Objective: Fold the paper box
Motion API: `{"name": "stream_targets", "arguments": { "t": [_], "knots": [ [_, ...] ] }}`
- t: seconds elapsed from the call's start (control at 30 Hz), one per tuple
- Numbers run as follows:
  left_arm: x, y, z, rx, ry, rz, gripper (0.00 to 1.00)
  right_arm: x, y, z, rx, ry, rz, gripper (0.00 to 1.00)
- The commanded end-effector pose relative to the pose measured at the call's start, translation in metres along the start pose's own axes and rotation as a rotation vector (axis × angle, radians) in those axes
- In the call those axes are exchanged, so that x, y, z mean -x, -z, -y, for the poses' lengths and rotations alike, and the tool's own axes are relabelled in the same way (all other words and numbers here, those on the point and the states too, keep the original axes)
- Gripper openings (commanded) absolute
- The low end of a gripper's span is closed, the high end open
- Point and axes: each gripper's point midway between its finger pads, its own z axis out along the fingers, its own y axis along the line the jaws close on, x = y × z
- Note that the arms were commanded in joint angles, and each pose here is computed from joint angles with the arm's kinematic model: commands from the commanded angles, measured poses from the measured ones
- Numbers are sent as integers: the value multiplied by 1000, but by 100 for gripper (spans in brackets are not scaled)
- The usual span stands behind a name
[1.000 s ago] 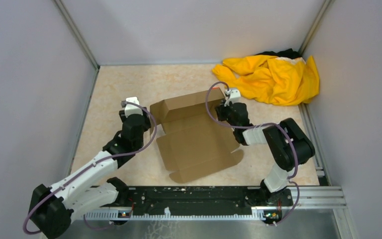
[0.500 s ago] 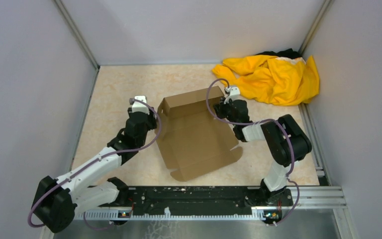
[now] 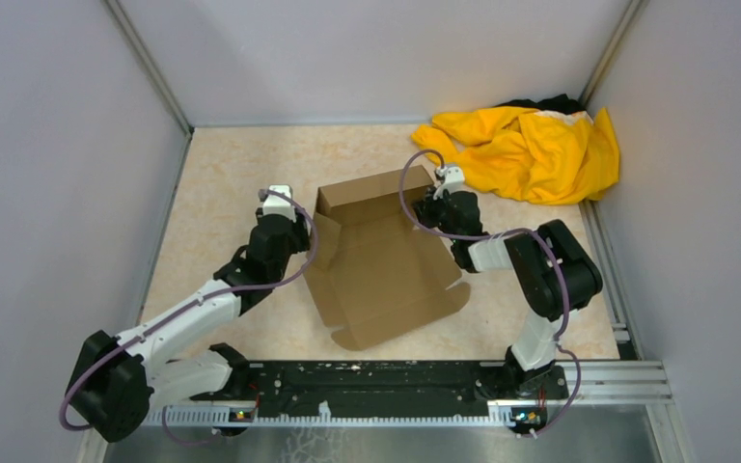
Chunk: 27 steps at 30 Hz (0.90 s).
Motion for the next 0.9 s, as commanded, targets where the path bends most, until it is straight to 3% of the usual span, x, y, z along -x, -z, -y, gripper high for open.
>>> {"name": "stream_targets", "arguments": {
  "t": [0.0, 0.4, 0.87],
  "knots": [
    [12, -2, 8, -19, 69, 26, 60, -52, 11, 10, -64, -31, -184, 0],
    [0, 7, 4, -58, 121, 86, 65, -49, 11, -5, -150, -10, -200, 0],
    [-31, -4, -14, 19, 83, 116, 67, -62, 22, -32, -186, 15, -271, 0]
  ]
}}
